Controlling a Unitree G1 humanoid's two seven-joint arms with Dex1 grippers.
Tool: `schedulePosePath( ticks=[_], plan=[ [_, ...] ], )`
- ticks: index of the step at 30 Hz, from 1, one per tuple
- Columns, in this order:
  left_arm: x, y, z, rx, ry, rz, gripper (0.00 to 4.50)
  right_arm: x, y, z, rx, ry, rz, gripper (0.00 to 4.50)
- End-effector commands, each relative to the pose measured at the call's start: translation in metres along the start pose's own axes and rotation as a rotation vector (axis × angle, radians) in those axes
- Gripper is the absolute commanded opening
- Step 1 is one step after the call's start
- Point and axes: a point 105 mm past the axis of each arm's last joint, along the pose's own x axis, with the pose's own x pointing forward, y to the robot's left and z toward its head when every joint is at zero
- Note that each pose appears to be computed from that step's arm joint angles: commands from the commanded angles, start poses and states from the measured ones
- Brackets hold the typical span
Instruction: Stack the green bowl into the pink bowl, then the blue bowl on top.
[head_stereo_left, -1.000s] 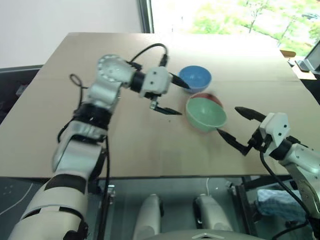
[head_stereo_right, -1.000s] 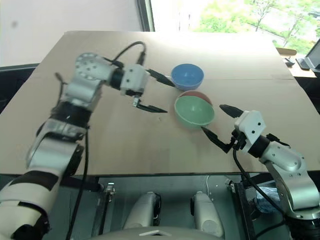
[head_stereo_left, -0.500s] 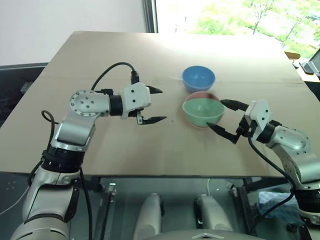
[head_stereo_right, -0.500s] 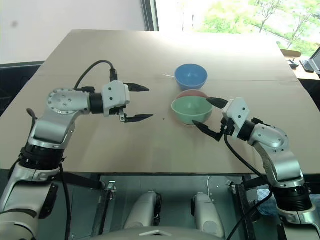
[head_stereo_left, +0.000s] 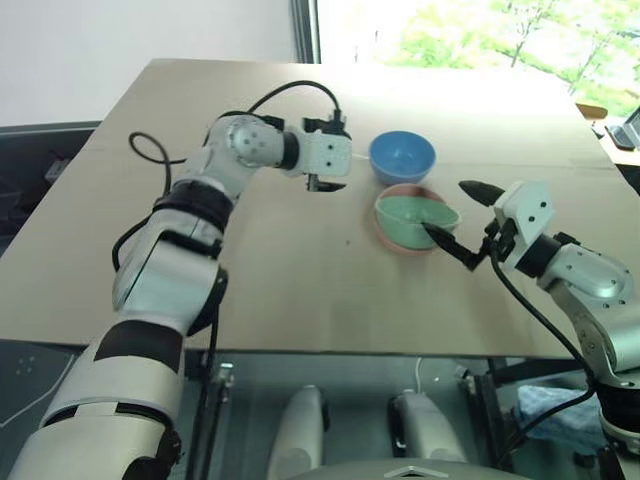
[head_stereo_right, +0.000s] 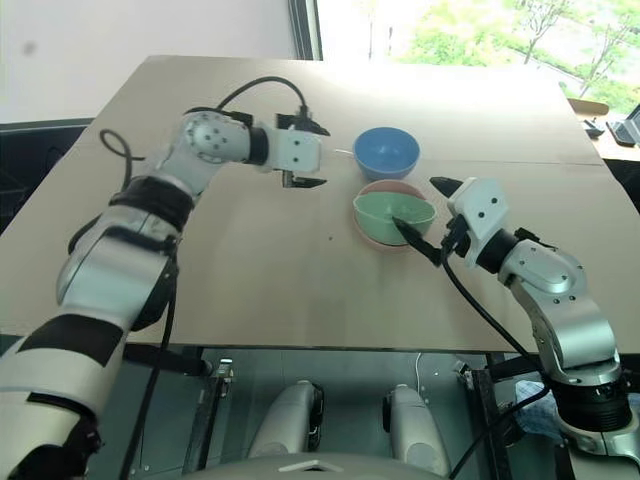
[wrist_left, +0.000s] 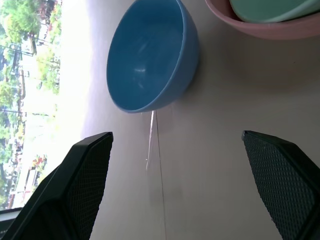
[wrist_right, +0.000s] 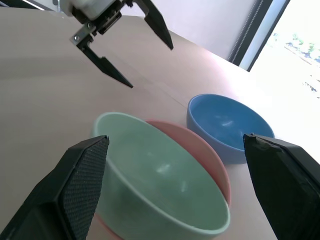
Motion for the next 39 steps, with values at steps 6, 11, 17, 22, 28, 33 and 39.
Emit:
schedulePosePath(
  ticks=[6, 11, 17, 22, 28, 33, 39],
  plan=[
    [0.024, 0.016, 0.018, 0.229, 0.083, 0.04, 4.39, -0.008, -0.009, 0.024, -0.074, -0.033, -0.076, 4.5],
    [0.035, 0.023, 0.035, 0.281, 0.075, 0.056, 4.39, -0.009, -0.009, 0.027, -0.082, -0.036, -0.067, 4.5],
    [0.047, 0.019, 0.042, 0.323, 0.094, 0.041, 4.39, -0.008, -0.008, 0.028, -0.081, -0.044, -0.064, 4.5],
    [0.054, 0.011, 0.042, 0.364, 0.124, 0.017, 4.39, -0.008, -0.008, 0.028, -0.076, -0.046, -0.068, 4.5],
    [0.058, 0.002, 0.035, 0.375, 0.156, -0.007, 4.39, -0.006, -0.007, 0.027, -0.071, -0.048, -0.069, 4.5],
    [0.059, -0.007, 0.031, 0.336, 0.144, -0.03, 4.15, -0.002, -0.006, 0.023, -0.064, -0.051, -0.065, 4.5],
    [0.06, -0.014, 0.029, 0.334, 0.143, -0.049, 1.84, 0.0, -0.004, 0.024, -0.062, -0.064, -0.063, 4.5]
  ],
)
